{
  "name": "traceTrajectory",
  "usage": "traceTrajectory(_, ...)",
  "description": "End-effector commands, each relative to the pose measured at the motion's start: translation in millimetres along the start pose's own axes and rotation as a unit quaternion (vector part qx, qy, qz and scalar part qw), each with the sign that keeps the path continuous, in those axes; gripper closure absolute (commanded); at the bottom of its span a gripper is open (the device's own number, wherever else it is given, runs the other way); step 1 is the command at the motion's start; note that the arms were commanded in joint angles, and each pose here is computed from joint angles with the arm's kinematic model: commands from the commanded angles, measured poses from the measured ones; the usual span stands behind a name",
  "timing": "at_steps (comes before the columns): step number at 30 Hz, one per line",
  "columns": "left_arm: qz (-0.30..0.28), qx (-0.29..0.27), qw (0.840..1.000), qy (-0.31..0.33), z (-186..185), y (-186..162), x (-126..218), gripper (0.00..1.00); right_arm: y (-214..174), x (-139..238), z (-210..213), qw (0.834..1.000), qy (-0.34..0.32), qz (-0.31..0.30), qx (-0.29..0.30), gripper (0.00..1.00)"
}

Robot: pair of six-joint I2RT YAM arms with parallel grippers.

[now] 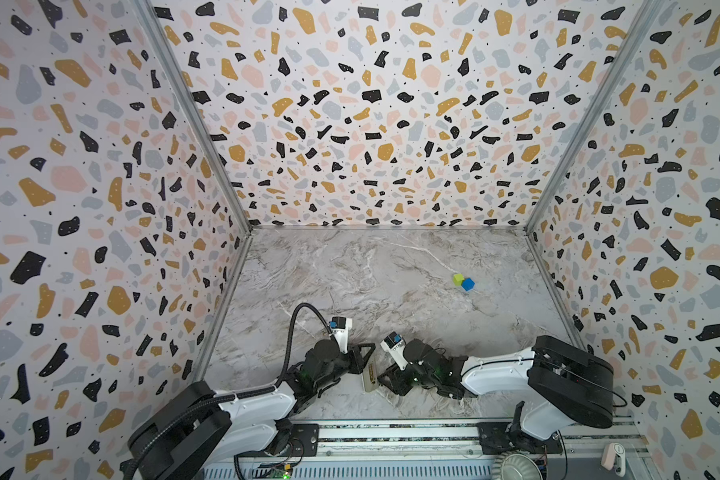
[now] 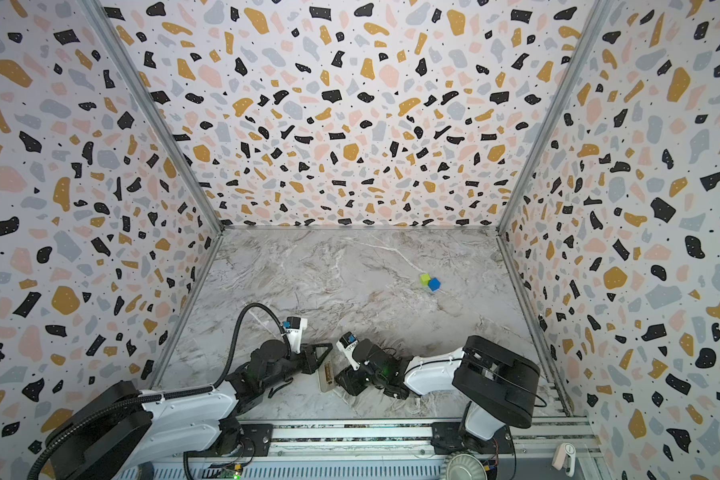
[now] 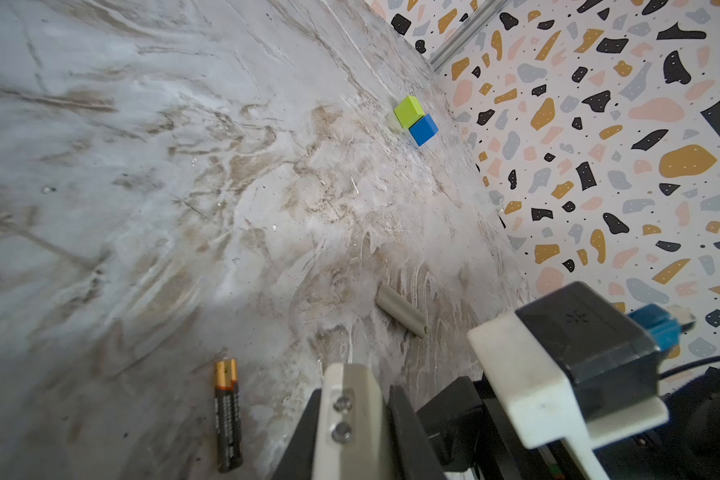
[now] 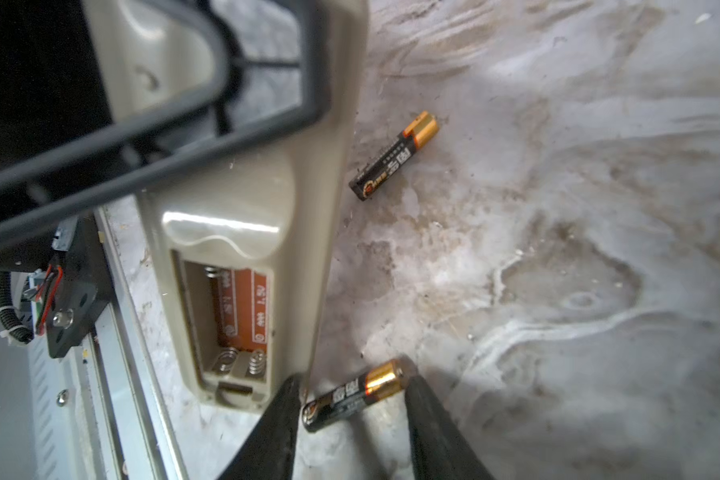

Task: Load the batteries into the remote control
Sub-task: 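Close the right gripper on the AA battery's end and lift it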

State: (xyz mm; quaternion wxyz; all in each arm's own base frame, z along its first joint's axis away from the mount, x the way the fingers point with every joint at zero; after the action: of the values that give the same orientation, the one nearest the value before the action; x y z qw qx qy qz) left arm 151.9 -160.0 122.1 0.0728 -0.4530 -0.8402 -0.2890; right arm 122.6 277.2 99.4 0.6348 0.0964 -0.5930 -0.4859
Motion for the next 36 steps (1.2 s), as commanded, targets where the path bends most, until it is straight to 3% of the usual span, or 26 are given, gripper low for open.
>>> traceTrajectory(1, -0.015, -0.017, 1.0, 0.019, 2.6, 0.0, 6.8, 1.0, 0.9, -1.8, 0.0, 1.0, -0.005, 0.014, 0.003, 0.55)
traceTrajectory(9, -0.073, -0.036, 0.996, 0.042, 1.2, 19.2, 30.6, 1.0, -1.3, -4.9, -2.8, 0.998, -0.044, 0.049, -0.002, 0.56)
traceTrajectory(28, -0.09, -0.064, 0.994, 0.002, -11.5, 23.7, 53.4, 1.0, -2.2, -33.5, 23.1, 0.97, -0.147, 0.187, 0.054, 0.58)
traceTrajectory(36, -0.087, -0.067, 0.994, -0.003, -11.4, 23.2, 54.3, 1.0, -2.1, -26.4, 28.0, 0.962, -0.161, 0.21, 0.064, 0.69)
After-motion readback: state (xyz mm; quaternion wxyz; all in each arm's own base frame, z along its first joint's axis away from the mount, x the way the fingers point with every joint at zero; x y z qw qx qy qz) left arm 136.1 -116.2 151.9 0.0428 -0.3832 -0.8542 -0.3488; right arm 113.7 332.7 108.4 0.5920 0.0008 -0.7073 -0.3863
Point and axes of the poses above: each gripper's point midway between its finger pads, its own x axis back along the fingers, its own z axis along the line the jaws close on, y = z × x, the point moved 10 cm from there along x, back along the fingers, and after that the axes turned 15 degrees about x, right-handed, at the moved point
